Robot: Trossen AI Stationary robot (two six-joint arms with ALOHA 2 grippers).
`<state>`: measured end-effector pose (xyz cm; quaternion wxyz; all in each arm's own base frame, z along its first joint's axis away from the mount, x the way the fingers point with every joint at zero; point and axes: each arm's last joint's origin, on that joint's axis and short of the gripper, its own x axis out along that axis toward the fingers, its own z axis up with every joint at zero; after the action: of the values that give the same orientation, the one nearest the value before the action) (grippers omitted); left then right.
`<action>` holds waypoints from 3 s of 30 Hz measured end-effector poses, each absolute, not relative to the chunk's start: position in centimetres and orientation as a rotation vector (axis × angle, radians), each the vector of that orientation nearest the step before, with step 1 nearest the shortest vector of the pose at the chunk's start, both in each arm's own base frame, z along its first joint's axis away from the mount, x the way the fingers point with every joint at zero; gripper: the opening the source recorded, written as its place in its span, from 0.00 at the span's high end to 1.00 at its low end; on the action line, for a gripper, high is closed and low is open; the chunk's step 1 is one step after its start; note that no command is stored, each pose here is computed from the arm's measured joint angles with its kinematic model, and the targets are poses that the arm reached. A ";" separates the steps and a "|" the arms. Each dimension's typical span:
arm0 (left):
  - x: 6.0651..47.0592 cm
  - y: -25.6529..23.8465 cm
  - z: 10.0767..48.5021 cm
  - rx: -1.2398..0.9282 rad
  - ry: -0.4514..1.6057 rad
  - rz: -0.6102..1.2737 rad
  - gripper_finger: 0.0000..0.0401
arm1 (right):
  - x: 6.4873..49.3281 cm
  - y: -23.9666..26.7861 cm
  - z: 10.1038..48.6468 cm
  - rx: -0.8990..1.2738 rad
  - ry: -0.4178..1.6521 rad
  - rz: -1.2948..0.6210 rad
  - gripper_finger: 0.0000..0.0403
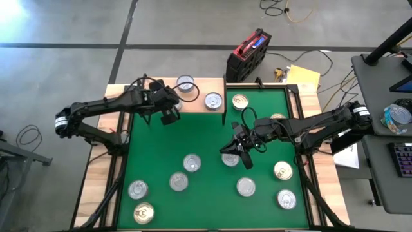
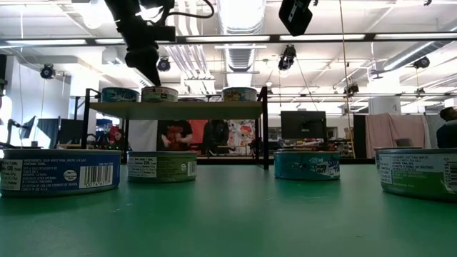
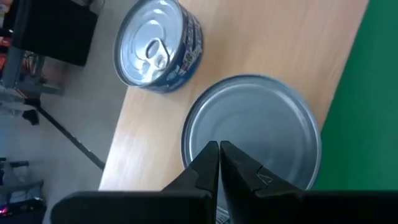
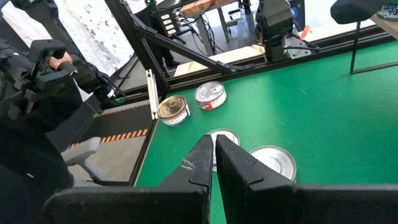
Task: Stack canned seafood by type on shelf
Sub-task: Put the bottom right white tuna can on the shelf
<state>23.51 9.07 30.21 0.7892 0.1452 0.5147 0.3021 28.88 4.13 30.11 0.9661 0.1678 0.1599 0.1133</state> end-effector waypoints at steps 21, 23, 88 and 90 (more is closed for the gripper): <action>23.5 9.2 30.0 0.244 1.102 0.440 1.00 | 28.9 4.1 30.1 0.339 0.323 0.229 0.97; 23.5 9.3 30.0 0.252 1.106 0.442 1.00 | 28.9 4.1 30.1 0.339 0.323 0.229 0.97; 23.2 9.5 29.8 0.285 1.148 0.494 1.00 | 28.9 4.1 30.1 0.339 0.327 0.229 0.97; 23.2 9.5 29.8 0.285 1.149 0.494 1.00 | 28.9 4.1 30.1 0.339 0.327 0.229 0.97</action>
<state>23.23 9.50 29.75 0.8014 0.1328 0.5358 0.2303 28.86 4.14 30.07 0.9659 0.1676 0.1618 0.1134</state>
